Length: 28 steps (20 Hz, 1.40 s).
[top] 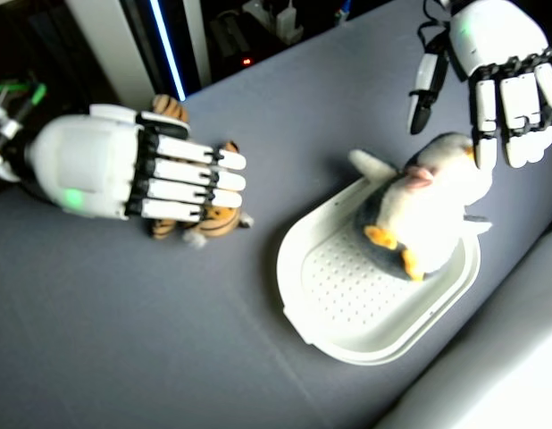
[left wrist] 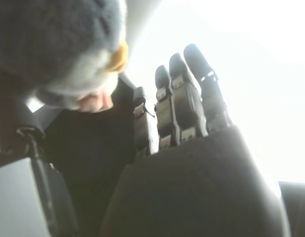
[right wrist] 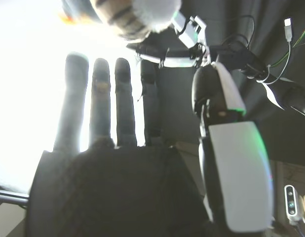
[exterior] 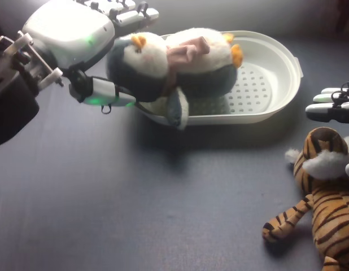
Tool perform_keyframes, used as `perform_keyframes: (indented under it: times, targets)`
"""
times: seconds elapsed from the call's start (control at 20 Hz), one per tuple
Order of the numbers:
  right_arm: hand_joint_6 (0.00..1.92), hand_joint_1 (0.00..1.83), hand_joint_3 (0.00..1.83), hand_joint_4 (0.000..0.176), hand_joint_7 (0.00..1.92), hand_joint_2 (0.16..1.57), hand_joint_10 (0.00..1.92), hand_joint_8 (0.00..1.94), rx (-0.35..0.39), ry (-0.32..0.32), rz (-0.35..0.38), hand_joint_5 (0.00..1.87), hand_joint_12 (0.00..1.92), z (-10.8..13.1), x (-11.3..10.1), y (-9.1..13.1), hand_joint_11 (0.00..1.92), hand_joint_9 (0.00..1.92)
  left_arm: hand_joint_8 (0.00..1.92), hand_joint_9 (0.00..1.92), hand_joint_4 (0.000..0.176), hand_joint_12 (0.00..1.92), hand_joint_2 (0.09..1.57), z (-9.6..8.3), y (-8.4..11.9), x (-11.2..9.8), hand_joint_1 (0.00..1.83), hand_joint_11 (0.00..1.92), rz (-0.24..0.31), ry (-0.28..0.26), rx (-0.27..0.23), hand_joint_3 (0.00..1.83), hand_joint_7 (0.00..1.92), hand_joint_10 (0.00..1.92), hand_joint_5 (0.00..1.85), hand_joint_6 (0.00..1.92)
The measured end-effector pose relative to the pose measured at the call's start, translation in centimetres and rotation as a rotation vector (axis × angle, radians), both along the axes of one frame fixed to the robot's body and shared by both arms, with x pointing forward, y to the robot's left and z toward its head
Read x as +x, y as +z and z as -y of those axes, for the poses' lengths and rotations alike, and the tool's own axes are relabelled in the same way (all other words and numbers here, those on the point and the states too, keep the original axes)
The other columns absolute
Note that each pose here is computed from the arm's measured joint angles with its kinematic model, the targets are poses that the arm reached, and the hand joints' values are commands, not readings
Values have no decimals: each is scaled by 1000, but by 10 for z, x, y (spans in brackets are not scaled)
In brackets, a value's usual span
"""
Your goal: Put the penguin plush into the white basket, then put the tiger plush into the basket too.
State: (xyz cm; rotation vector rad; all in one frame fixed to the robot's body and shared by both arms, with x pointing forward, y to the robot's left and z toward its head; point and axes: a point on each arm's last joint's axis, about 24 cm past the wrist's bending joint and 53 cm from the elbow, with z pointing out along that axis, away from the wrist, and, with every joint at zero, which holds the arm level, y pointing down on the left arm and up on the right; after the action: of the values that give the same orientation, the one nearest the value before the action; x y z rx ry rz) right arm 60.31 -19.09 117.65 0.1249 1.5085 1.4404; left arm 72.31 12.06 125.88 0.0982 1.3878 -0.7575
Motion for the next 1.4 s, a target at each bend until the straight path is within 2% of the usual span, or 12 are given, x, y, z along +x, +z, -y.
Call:
perform_keyframes:
  times: [0.1, 0.3, 0.4, 0.55, 0.65, 0.85, 0.9, 1.05, 1.1, 1.15, 1.35, 1.4]
  targets:
    - [4, 802, 0, 63, 396, 1233, 1, 6, -6, 35, 38, 472, 163, -4, -11, 14, 266, 326, 1, 234, 176, 841, 878, -2, 3, -26, 701, 0, 47, -39, -2, 0, 193, 6, 138, 1]
    - [9, 955, 0, 129, 358, 1162, 3, 2, -15, 121, 79, 433, 116, -19, -32, 24, 338, 336, 4, 173, 169, 686, 861, -4, 6, -63, 739, 0, 91, -100, -29, 0, 164, 6, 151, 1]
    - [1, 985, 0, 128, 325, 1139, 0, 0, -45, 182, 69, 418, 102, -33, -44, 16, 336, 305, 5, 129, 158, 457, 868, -3, 6, -79, 750, 0, 110, -124, -20, 2, 154, 7, 162, 1]
    - [0, 1064, 1, 110, 303, 1121, 0, 0, -134, 283, 32, 420, 75, -50, -59, 5, 335, 339, 1, 50, 106, 294, 907, -10, 6, -98, 749, 0, 125, -149, -20, 5, 98, 1, 146, 1]
    - [0, 1033, 2, 122, 256, 1126, 0, 0, -193, 308, -26, 363, 59, -54, -60, -11, 303, 291, 0, 46, 85, 279, 905, -19, 4, -99, 786, 0, 109, -139, -38, 1, 93, 1, 157, 4]
    - [2, 837, 18, 115, 277, 1277, 2, 1, -300, 311, -111, 348, 55, -51, -58, -43, 315, 292, 2, 68, 88, 328, 902, -20, 5, -99, 818, 0, 110, -138, -52, 0, 100, 6, 160, 1]
    - [1, 877, 1, 136, 265, 1248, 1, 0, -312, 300, -127, 313, 51, -49, -56, -47, 312, 284, 0, 66, 90, 332, 903, -19, 5, -99, 827, 0, 112, -142, -51, 0, 95, 4, 155, 0]
    - [0, 1035, 0, 160, 211, 1185, 0, 0, -365, 305, -156, 242, 29, -47, -58, -61, 275, 230, 6, 94, 102, 369, 913, -20, 4, -99, 805, 0, 104, -141, -55, 2, 124, 9, 153, 0]
    - [2, 1091, 0, 159, 206, 1190, 0, 0, -380, 300, -165, 244, 26, -46, -57, -65, 272, 220, 3, 102, 102, 413, 904, -21, 2, -99, 808, 0, 97, -139, -57, 0, 131, 7, 165, 2]
    - [12, 1161, 0, 135, 230, 1210, 13, 8, -401, 286, -172, 278, 35, -42, -53, -69, 301, 257, 1, 99, 94, 402, 905, -21, 0, -98, 809, 0, 91, -137, -55, 0, 132, 4, 172, 2]
    - [13, 1395, 6, 122, 263, 1249, 23, 11, -438, 262, -184, 314, 57, -35, -47, -76, 363, 320, 0, 90, 97, 411, 910, -20, 1, -99, 776, 0, 92, -141, -58, 1, 128, 2, 179, 1]
    - [14, 1447, 1, 73, 391, 1238, 28, 15, -449, 259, -181, 436, 115, -36, -47, -79, 460, 441, 1, 94, 98, 396, 909, -20, 0, -99, 773, 0, 91, -143, -59, 0, 134, 2, 180, 0]
